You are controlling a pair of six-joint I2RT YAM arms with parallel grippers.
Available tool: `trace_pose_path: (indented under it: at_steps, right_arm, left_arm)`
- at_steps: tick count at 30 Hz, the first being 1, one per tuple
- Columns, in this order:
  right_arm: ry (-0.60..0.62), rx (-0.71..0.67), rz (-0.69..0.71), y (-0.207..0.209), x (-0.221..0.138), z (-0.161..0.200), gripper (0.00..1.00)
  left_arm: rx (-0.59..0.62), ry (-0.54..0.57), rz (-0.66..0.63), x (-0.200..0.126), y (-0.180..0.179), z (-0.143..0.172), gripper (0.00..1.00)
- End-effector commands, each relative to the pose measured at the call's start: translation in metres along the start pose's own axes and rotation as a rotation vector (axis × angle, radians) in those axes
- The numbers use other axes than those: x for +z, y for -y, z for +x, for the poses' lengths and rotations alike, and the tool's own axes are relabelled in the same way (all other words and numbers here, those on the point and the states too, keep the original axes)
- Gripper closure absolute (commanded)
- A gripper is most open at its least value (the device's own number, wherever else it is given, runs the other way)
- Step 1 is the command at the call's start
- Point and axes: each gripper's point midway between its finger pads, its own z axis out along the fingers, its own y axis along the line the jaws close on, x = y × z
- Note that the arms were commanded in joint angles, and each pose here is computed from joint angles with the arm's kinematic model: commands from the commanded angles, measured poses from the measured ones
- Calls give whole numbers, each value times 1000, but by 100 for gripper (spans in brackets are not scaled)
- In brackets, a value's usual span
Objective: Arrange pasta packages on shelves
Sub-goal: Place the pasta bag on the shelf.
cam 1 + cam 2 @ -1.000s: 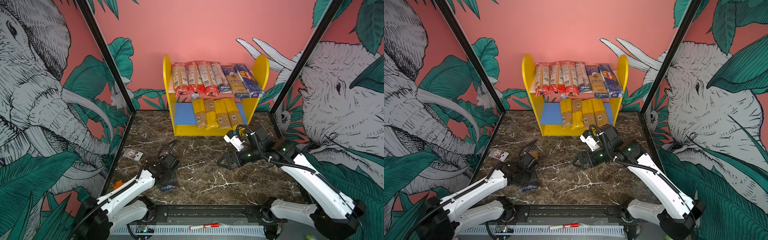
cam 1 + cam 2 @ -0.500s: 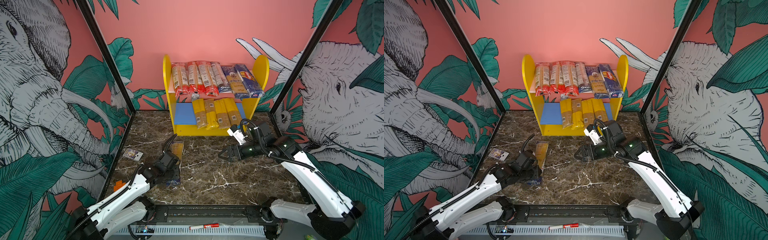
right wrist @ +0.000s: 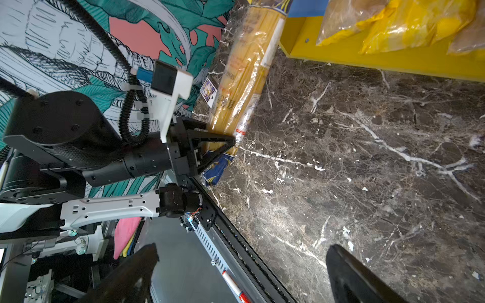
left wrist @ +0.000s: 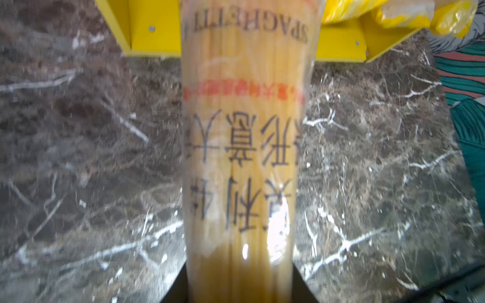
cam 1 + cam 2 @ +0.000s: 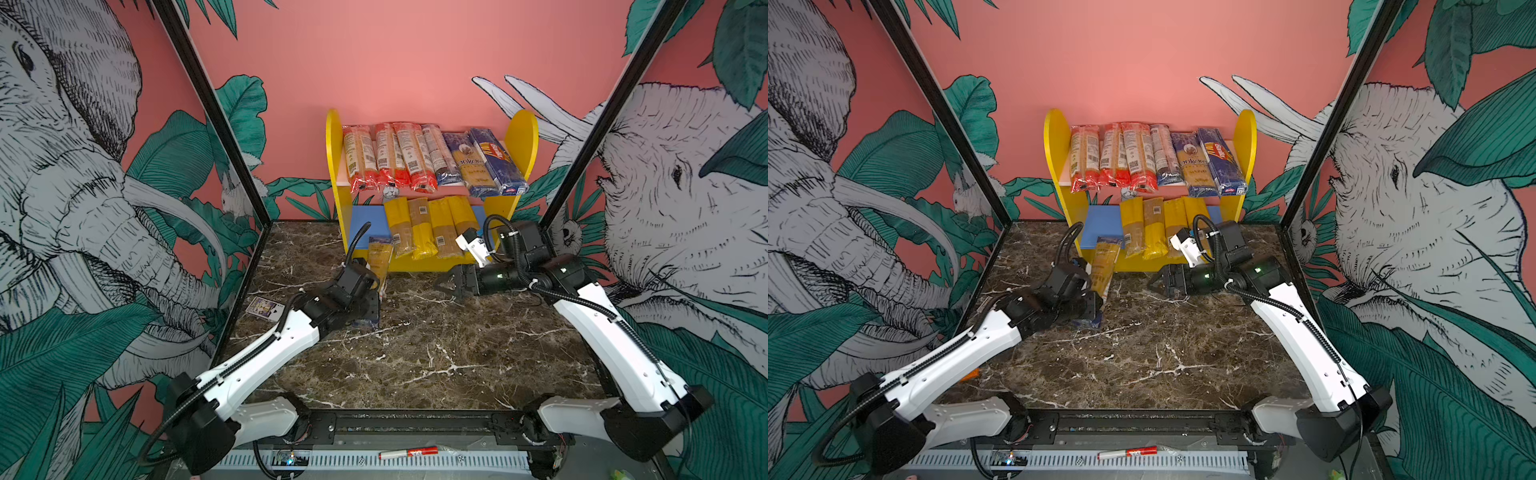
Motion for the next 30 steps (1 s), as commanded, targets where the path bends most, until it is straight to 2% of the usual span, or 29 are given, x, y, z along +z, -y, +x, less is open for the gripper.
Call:
trace_pose_path:
  at_steps: [1,6,7,14,22,30]
  right_arm:
    - [37,-39,-34,-7,-7,-14,1]
    - [60,-26,-13,3,-15,-20,1]
    - [67,-23,-10,4,-17,-22,1]
    - [110,-1,21,14,-25,-36,1]
    - [134,27,49,22,-26,-48,1]
    - [159,52,75,26,-28,-55,1]
  left_arm:
    - [47,207,20,-12,24,-69,100]
    - [84,226,-13,7,36,-107,100]
    - [61,228,-34,12,25,-116,100]
    - [5,269,-22,30,10,-167,100]
    - [-1,277,-4,52,2,-206,100]
    - [-52,289,-6,78,-20,-230,100]
